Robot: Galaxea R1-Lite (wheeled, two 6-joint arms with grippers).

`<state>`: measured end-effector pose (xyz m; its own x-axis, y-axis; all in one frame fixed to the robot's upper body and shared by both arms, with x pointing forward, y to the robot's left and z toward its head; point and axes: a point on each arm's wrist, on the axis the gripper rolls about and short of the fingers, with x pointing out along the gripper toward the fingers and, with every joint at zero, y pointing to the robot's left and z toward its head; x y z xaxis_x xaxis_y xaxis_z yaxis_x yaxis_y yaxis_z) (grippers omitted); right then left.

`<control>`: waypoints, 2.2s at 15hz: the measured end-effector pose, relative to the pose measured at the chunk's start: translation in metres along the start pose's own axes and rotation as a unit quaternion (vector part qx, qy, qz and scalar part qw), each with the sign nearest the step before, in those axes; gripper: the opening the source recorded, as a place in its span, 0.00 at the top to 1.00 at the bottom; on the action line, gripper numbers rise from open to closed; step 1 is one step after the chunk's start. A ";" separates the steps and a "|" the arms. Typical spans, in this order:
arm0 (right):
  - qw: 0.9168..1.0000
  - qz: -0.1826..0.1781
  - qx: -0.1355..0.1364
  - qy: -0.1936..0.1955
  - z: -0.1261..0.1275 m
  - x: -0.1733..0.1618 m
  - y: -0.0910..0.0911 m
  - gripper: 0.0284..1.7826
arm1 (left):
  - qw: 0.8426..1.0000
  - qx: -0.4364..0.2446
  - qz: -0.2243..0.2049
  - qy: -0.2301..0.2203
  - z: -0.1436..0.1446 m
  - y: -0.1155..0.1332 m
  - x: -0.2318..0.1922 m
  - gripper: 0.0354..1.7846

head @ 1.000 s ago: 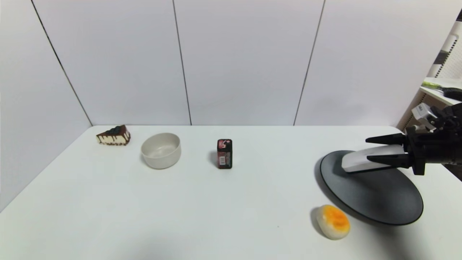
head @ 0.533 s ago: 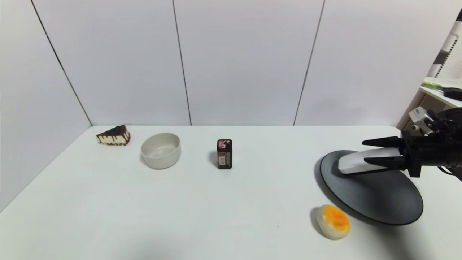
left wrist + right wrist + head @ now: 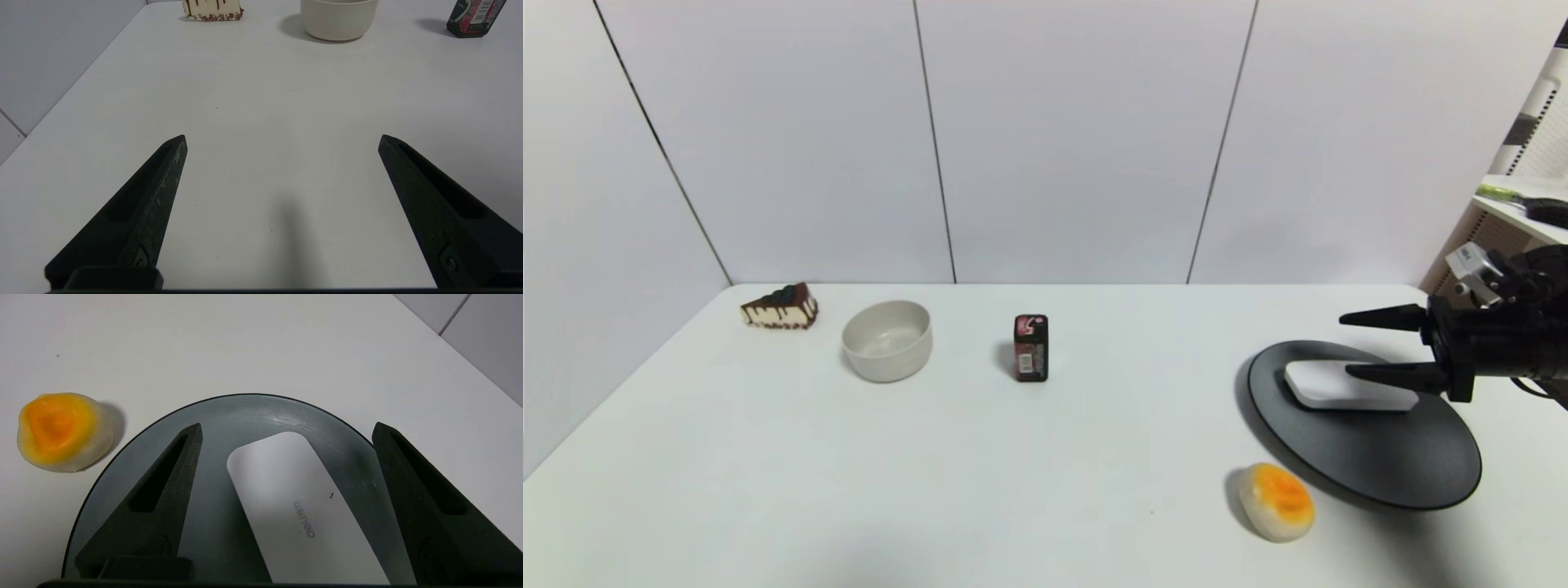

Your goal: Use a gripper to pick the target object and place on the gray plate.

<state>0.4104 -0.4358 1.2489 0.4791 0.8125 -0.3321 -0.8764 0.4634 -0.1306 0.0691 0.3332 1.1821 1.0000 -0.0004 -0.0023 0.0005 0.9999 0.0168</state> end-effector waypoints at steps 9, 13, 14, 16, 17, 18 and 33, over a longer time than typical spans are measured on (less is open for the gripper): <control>0.997 -0.039 0.062 0.023 0.058 -0.039 0.044 0.09 | 1.000 0.000 0.000 0.000 0.000 0.000 0.000 0.06; 0.986 -0.093 0.125 0.053 0.102 -0.062 0.105 0.07 | 1.000 0.000 0.000 0.000 0.000 0.000 0.000 0.06; 0.981 -0.111 0.144 0.063 0.111 -0.065 0.124 0.07 | 1.000 0.000 0.000 0.000 0.000 0.000 0.000 0.06; 0.969 -0.147 0.179 0.081 0.121 -0.068 0.161 0.06 | 1.000 0.000 0.000 0.000 0.000 0.000 0.000 0.06; 0.963 -0.165 0.194 0.090 0.124 -0.068 0.180 0.06 | 1.000 0.000 0.000 0.000 0.000 0.000 0.000 0.06; 0.956 -0.184 0.206 0.096 0.126 -0.069 0.198 0.06 | 1.000 0.000 0.000 0.000 0.000 0.000 0.000 0.06; 0.871 -0.475 0.098 -0.078 -0.013 -0.066 0.344 0.05 | 1.000 0.000 0.000 0.000 0.000 0.000 0.000 0.06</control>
<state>0.0765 -0.3351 1.2134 0.9977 0.0615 -0.0278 -0.0641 0.9920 -0.1091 0.0691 0.3332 1.1822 1.0000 -0.0004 -0.0019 0.0005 0.9999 0.0162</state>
